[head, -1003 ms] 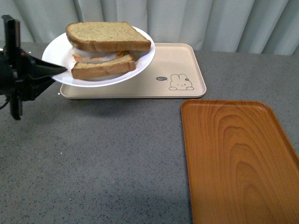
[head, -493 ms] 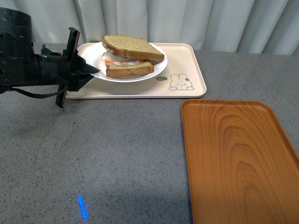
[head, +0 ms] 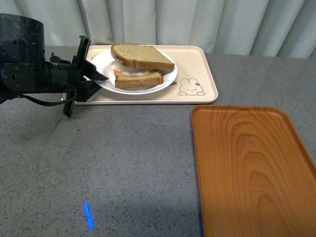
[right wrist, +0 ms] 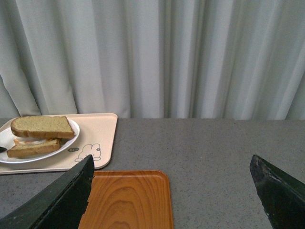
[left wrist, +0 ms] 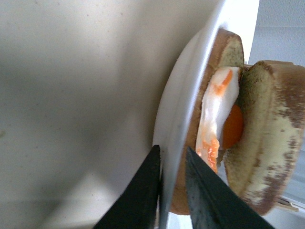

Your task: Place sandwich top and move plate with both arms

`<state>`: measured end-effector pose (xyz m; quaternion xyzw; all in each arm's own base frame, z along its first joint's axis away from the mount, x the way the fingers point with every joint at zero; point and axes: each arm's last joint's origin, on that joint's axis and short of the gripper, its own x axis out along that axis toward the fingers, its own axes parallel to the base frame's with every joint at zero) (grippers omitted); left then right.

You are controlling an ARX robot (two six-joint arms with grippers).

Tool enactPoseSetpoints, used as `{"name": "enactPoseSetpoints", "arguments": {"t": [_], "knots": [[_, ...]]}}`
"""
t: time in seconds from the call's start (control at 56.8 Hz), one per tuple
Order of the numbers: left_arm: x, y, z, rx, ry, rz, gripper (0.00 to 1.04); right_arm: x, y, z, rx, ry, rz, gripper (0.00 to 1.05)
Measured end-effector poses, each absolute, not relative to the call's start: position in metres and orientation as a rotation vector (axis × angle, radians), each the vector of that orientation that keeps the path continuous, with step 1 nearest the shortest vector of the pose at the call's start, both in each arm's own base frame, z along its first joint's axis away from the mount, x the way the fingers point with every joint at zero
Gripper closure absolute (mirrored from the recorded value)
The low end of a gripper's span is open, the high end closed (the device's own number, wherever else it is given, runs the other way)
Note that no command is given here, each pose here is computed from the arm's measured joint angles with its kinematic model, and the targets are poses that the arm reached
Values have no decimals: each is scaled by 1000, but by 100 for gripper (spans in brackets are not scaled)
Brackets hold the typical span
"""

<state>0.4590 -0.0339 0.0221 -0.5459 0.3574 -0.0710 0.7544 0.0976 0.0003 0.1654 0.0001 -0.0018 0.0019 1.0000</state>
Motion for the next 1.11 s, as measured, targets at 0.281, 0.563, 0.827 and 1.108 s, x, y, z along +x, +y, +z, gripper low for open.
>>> {"name": "enactPoseSetpoints", "arguments": {"t": [0.281,0.563,0.827,1.108], "knots": [[428,-11,64,-1214,662,-165,33,98,0,165,0,-4,4,9],[346,14,100,-1099,670,9,7,98,0,166,0,-4,4,9],[250,24,130,-968,653,71,6,98,0,166,0,-4,4,9],[190,24,146,-627,363,36,19,98,0,165,0,-4,4,9]]}}
